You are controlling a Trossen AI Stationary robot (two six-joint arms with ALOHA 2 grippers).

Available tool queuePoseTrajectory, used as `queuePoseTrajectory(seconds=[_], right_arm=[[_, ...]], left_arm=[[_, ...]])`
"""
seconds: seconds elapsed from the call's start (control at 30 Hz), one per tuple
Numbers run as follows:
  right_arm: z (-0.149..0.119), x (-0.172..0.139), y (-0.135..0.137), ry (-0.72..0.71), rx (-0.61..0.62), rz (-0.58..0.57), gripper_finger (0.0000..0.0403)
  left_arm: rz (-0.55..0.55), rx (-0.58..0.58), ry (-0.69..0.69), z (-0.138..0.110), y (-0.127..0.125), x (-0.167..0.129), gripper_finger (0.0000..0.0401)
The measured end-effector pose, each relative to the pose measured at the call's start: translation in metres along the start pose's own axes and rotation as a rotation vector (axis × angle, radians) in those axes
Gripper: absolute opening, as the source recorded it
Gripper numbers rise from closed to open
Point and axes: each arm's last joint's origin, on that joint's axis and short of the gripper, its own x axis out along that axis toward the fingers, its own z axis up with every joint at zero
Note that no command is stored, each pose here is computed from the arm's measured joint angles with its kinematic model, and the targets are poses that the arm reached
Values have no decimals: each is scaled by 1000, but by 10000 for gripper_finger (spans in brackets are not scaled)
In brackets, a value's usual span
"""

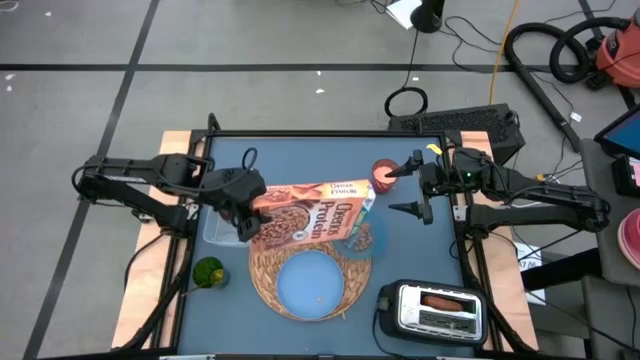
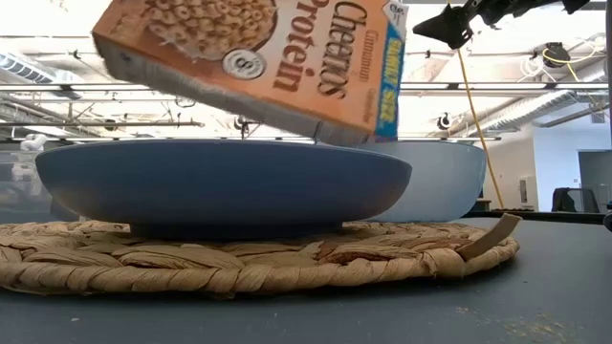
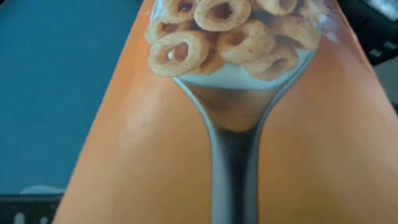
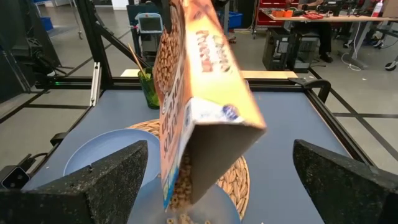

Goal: Arrange a breakfast setting
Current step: Pour the cereal into the blue bowl

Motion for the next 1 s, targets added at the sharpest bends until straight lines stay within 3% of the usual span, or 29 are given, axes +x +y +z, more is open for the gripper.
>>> queuePoseTrajectory(seconds=[1.0], right_arm=[[0,0,0,0,0,0,391]], left_arm=[[0,30,21,-2,1,-1,245]])
